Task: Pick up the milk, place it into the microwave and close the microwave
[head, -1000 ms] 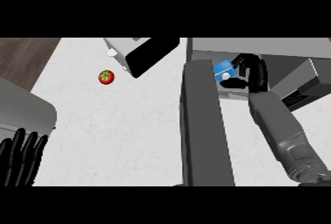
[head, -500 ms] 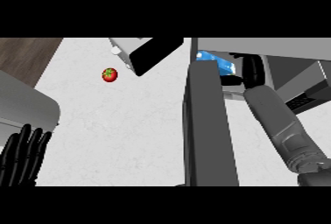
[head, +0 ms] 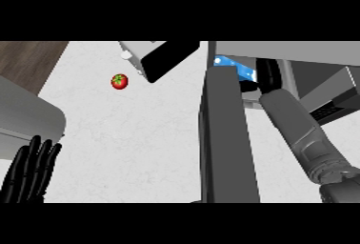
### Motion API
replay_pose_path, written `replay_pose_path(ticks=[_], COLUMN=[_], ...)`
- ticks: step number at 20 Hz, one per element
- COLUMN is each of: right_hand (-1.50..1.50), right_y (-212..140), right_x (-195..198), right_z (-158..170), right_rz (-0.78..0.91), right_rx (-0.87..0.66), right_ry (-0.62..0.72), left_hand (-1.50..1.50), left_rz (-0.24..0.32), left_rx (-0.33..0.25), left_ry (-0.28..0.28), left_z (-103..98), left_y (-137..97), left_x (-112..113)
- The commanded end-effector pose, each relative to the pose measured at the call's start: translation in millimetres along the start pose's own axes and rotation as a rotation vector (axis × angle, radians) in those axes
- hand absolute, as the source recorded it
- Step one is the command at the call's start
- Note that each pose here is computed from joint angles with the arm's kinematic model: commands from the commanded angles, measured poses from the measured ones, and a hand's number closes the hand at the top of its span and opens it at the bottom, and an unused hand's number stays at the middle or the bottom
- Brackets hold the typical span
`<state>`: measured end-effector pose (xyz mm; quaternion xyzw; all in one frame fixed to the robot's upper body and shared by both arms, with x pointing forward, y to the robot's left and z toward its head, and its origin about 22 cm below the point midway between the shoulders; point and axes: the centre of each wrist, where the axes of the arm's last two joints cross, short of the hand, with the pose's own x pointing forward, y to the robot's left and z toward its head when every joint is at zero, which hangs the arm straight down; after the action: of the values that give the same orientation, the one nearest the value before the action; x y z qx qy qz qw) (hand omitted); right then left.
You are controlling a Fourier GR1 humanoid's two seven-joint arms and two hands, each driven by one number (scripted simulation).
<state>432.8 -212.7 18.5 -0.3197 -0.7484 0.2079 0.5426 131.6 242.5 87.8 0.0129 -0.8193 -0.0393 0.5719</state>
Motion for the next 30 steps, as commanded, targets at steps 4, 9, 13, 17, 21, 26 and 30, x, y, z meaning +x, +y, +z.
replay_pose_path(ticks=[4,9,13,17,21,26,30], right_hand=[-1.5,-1.5,-1.5,-1.5,-1.5,-1.5,-1.5], right_y=[-2,0,-20,-26,-37,-55,-67], right_x=[8,0,-13,-18,-26,-44,-53], right_z=[-7,0,-3,-3,-3,3,4], right_rz=[-0.033,-0.045,-0.043,-0.047,-0.057,-0.182,-0.253], right_rx=[-0.071,-0.129,-0.158,-0.213,-0.228,-0.161,-0.132], right_ry=[0.036,0.025,0.014,0.014,0.017,-0.001,0.011], left_hand=[-1.5,-1.5,-1.5,-1.5,-1.5,-1.5,-1.5], left_rz=[-0.011,-0.01,-0.018,-0.014,-0.001,-0.024,-0.005], left_rx=[-0.007,-0.005,-0.005,0.007,-0.016,0.001,0.002], left_ry=[0.015,-0.003,0.018,0.022,0.035,0.026,0.026], left_z=[9,7,7,3,11,14,18], left_y=[-4,-16,-9,-16,-25,-15,-24], left_x=[-3,12,-4,0,-5,7,7])
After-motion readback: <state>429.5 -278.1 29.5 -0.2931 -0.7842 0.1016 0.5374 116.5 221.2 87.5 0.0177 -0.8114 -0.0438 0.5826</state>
